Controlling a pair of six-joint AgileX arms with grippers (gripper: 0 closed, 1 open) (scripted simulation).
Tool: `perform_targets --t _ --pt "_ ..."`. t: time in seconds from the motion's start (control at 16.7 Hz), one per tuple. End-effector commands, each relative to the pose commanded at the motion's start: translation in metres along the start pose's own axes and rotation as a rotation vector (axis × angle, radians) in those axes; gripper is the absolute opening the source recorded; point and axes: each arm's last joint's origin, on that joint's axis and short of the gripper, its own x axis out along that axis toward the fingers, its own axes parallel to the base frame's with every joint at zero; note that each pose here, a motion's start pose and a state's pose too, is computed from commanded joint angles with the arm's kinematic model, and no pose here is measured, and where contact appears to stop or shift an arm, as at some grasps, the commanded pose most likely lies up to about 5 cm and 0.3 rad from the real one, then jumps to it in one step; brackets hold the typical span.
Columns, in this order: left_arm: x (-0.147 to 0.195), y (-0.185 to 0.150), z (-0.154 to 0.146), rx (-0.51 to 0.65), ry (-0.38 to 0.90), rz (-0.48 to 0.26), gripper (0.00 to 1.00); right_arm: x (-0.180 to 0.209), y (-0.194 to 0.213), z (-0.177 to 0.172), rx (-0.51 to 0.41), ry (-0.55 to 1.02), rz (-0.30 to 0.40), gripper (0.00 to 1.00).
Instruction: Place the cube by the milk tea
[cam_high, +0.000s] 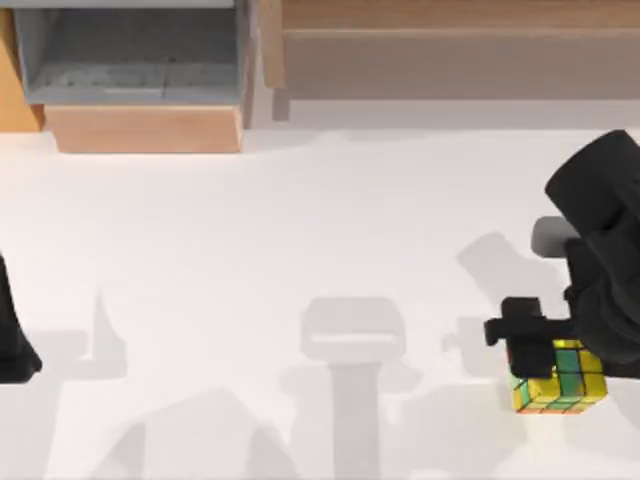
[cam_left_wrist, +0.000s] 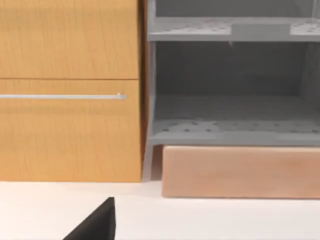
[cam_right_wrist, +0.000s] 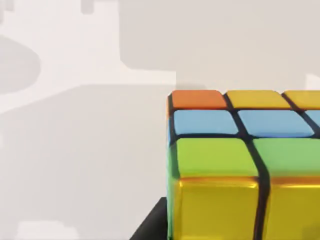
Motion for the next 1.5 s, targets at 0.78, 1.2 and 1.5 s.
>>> perform_targets --t 0.78,1.2,1.5 --pt "0.000 0.000 0.000 0.000 0.000 0.000 1.00 -0.004 -0.020 -0.035 0.050 0.135 -0.086 0.00" --pt "0.000 0.000 0.000 0.000 0.000 0.000 1.00 0.002 -0.027 -0.025 0.161 0.079 -0.108 0.00" --pt "0.000 0.000 0.000 0.000 0.000 0.000 1.00 0.005 -0.037 -0.025 0.228 0.050 -0.133 0.00"
